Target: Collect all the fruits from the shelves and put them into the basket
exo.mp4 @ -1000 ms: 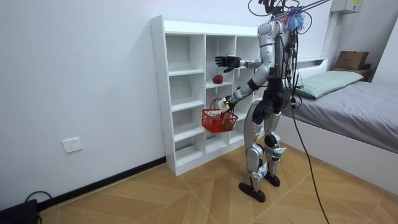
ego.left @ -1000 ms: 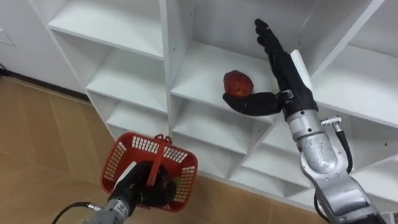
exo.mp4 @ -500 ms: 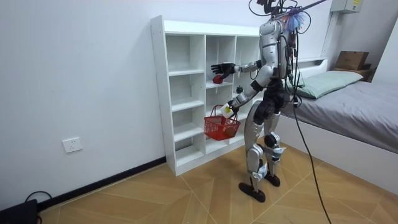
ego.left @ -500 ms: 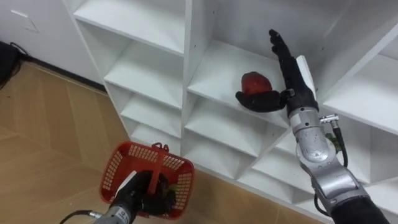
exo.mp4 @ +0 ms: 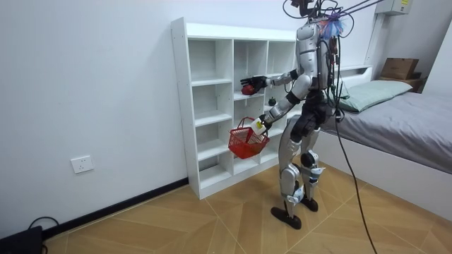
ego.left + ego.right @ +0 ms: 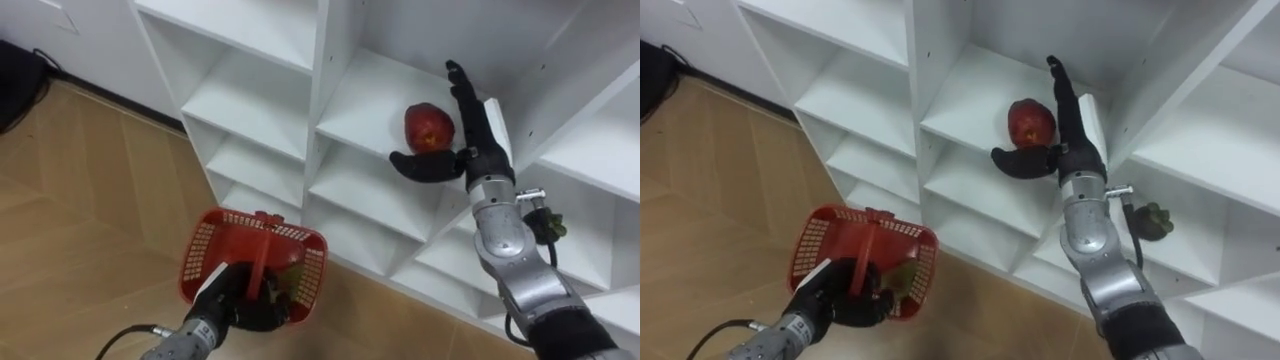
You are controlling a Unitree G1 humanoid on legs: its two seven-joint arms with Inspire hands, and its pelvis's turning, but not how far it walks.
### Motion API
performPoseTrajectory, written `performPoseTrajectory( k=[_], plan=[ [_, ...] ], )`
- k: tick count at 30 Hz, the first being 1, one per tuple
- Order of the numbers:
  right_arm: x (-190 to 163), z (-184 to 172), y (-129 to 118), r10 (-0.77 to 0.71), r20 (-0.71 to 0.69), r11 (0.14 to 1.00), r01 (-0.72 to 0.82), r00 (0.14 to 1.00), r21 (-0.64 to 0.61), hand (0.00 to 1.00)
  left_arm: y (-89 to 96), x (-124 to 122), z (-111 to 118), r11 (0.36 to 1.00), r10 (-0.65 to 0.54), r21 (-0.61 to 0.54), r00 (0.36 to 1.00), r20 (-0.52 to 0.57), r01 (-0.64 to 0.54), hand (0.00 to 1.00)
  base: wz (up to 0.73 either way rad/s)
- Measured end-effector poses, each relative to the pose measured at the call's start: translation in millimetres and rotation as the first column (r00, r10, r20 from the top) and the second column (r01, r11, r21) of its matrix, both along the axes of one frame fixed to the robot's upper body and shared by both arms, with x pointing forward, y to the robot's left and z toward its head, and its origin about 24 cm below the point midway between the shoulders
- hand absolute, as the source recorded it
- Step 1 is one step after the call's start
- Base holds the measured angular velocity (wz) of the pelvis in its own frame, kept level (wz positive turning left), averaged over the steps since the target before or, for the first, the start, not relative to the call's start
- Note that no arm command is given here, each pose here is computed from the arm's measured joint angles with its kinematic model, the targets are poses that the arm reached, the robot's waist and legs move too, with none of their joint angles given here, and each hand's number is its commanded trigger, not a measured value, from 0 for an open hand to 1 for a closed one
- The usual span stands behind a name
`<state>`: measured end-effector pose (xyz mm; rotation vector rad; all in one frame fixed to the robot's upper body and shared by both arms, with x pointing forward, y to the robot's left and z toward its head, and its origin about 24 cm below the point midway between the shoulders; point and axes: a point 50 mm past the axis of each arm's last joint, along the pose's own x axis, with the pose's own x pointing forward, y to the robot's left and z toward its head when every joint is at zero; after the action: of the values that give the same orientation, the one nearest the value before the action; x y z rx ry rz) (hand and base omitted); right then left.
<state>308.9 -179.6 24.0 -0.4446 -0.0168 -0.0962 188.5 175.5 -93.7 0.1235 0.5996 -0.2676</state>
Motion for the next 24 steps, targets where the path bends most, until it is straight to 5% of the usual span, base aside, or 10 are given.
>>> performPoseTrajectory(
  k=[18, 20, 22, 24],
  plan=[
    [10.0, -3.8, -3.5, -0.02, -0.017, 1.0, 0.019, 1.0, -0.009, 0.0, -5.1, 2.4, -3.7, 0.999, -0.033, 0.008, 0.999, -0.022, 0.033, 1.0, 0.0],
    [10.5, -4.1, -3.9, -0.021, -0.02, 1.0, 0.021, 1.0, -0.011, 0.28, -5.4, 2.5, -4.1, 0.999, -0.035, 0.009, 0.999, -0.024, 0.035, 1.0, 0.0],
    [11.7, -4.3, -4.2, -0.024, -0.024, 1.0, 0.023, 0.999, -0.013, 0.92, -5.4, 2.8, -4.4, 0.999, -0.036, 0.01, 0.999, -0.026, 0.036, 1.0, 0.0],
    [13.5, -3.2, -4.3, -0.025, -0.024, 1.0, 0.025, 0.999, -0.015, 1.0, -5.6, 2.2, -5.1, 0.999, -0.044, 0.015, 0.999, -0.031, 0.044, 1.0, 0.0]
  ],
)
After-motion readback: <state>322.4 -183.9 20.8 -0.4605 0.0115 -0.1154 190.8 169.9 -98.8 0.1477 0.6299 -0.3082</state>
